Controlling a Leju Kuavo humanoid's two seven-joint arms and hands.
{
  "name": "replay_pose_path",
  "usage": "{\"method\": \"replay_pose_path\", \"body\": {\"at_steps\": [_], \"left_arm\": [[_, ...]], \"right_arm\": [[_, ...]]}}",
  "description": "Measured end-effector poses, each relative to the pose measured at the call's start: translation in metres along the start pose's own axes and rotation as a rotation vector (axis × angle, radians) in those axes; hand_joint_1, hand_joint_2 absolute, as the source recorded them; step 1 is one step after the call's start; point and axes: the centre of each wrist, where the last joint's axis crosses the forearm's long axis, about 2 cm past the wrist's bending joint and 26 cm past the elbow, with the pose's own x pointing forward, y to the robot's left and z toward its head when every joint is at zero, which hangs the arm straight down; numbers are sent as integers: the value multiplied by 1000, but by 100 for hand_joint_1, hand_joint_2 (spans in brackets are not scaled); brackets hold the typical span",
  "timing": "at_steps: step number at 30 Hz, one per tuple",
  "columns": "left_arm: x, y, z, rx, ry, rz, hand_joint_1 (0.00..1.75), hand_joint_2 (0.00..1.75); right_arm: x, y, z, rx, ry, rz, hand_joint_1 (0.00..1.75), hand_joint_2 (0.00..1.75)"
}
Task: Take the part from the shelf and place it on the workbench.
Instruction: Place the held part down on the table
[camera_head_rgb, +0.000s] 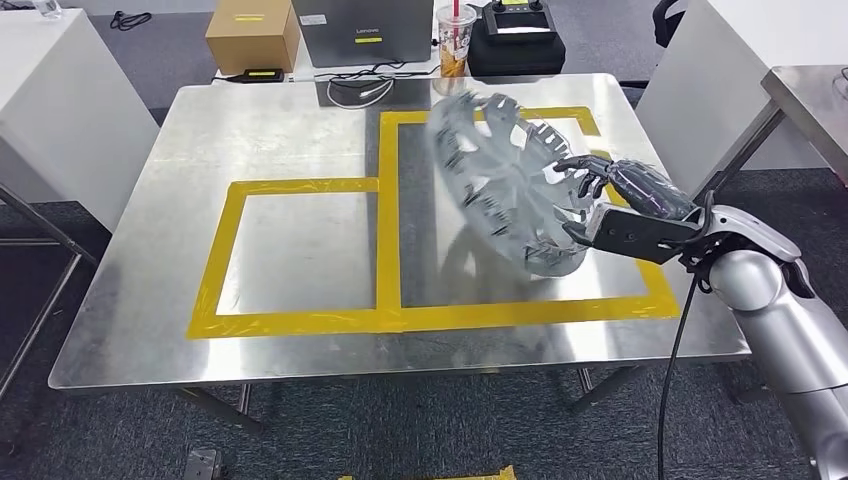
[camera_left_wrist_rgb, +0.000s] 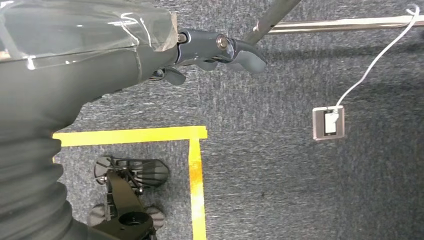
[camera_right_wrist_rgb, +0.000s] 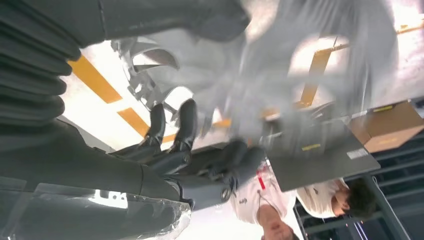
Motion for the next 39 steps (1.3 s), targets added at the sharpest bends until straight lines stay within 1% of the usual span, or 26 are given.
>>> {"method": "replay_pose_path", "body": {"at_steps": [7,13,22,27,30,34,39], "left_arm": [[-1,1,1,13,0,11,0,0],[-3,3,3,33,22,18,0,0],[-1,4,3,45,21,25,0,0],[-3,3,5,64,52,26,0,0],[-3,2,5,71,64,27,0,0],[-3,2,6,74,75,29,0,175],[-3,3,6,77,76,27,0,175]], "right_arm": [[3,0,-4,-10,-12,-5,0,0],[5,8,-5,-3,-20,-22,0,0],[6,6,-5,-20,-26,-27,0,0],[4,10,-3,-20,-30,-41,0,0],[5,7,-3,-51,-36,-52,0,0],[6,5,-1,-96,-22,-54,0,0],[6,2,1,-140,-14,-51,0,0]]}}
